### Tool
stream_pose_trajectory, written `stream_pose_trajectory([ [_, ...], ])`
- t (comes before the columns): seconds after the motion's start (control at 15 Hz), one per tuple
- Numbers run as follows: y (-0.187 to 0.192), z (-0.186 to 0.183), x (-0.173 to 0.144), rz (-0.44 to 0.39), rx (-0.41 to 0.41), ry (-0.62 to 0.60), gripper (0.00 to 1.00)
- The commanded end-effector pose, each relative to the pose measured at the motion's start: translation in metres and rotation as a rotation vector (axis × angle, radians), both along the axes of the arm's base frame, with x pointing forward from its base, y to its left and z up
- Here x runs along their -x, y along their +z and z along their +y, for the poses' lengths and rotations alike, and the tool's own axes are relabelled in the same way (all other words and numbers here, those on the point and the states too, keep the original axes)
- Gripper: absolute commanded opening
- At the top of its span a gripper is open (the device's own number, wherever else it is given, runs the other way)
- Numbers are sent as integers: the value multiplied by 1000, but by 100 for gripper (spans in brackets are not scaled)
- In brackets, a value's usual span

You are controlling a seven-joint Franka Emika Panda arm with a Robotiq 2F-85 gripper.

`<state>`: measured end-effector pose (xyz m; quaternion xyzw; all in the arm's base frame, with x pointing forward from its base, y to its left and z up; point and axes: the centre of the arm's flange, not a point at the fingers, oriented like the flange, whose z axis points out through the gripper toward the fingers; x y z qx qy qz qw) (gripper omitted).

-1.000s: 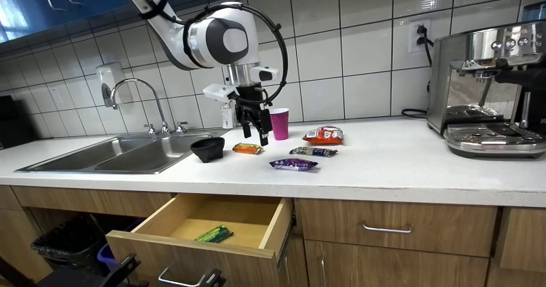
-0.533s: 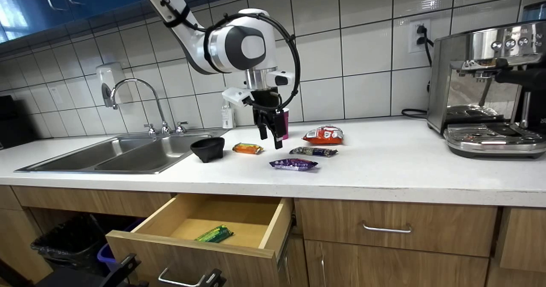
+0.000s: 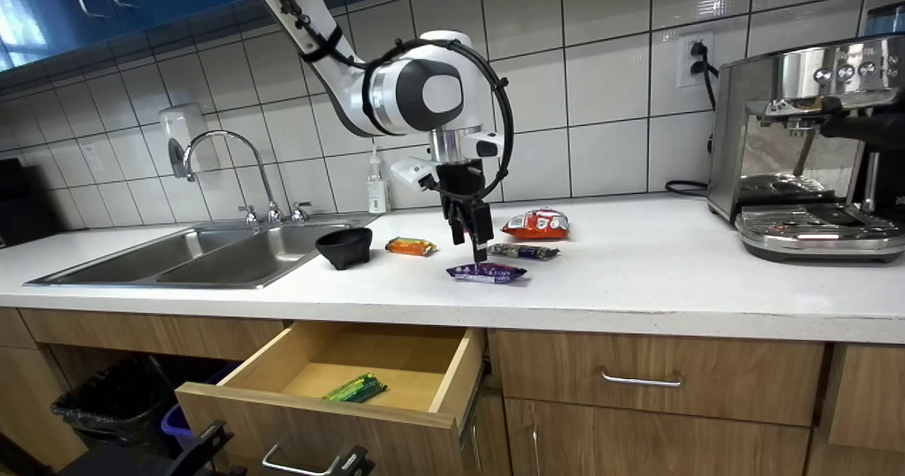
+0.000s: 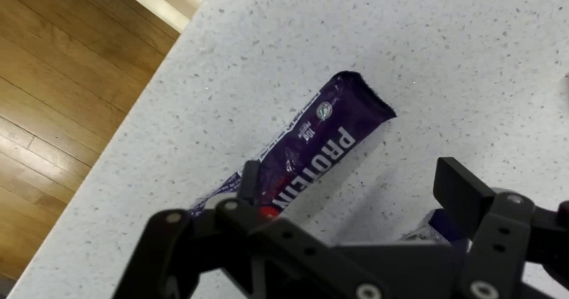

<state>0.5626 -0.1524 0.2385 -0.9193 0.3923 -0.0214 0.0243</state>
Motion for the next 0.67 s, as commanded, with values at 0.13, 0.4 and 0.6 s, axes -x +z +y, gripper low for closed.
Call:
stream_pose_trajectory([
  [0.13, -15, -15, -3, 26, -17, -75, 100],
  [0.4, -24, -24, -2, 42, -19, -107, 100],
  [0.6, -27, -28, -3, 48, -20, -124, 100],
])
